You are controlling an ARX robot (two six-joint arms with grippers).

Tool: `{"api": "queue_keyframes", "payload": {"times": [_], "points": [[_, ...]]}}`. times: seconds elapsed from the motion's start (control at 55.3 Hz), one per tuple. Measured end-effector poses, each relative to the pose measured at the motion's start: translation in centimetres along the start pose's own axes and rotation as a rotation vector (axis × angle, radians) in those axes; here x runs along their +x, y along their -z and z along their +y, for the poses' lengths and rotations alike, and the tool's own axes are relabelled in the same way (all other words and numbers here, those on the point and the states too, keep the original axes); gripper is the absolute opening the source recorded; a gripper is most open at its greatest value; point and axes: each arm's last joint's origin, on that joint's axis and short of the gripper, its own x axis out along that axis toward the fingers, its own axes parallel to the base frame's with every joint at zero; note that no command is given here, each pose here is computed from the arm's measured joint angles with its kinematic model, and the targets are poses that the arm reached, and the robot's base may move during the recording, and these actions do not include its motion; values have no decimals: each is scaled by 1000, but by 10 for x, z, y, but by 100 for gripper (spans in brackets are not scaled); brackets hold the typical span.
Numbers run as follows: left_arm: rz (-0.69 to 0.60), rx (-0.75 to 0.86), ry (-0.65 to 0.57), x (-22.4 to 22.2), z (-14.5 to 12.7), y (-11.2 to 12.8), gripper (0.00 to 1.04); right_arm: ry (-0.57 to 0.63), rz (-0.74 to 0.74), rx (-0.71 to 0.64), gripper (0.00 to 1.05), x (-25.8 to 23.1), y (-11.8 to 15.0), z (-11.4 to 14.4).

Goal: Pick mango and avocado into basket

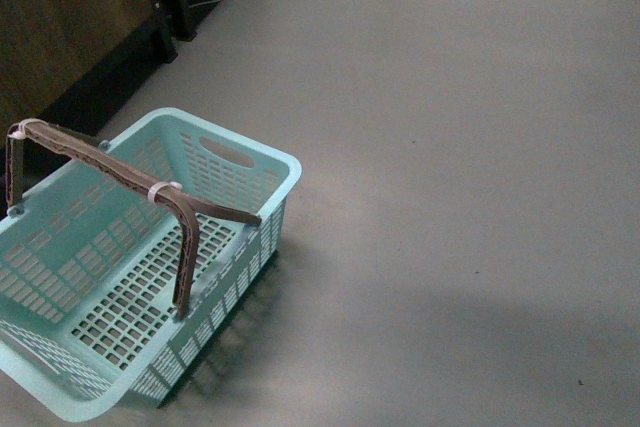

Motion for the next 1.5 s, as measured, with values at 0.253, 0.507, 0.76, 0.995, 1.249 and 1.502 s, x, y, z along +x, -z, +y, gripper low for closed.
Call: {"api": "queue_keyframes", "payload": {"times": [0.253, 0.507, 0.76, 0.995, 1.249, 1.502], "points": [[64, 27, -47, 65, -7, 4, 97, 0, 0, 0, 97, 0, 0, 0], [96, 53, -79, 126, -19, 0, 97, 0, 0, 0, 97, 0, 0, 0], [109, 59, -78, 167, -26, 1, 97, 0, 0, 0, 97, 0, 0, 0], [102, 30, -140, 185, -25, 15, 61, 0, 0, 0, 97, 0, 0, 0], [74, -69, -167, 185, -27, 20, 28, 0, 0, 0, 97, 0, 0, 0], [66, -98, -181, 172, -25, 24, 28, 0, 0, 0, 97, 0, 0, 0]]}}
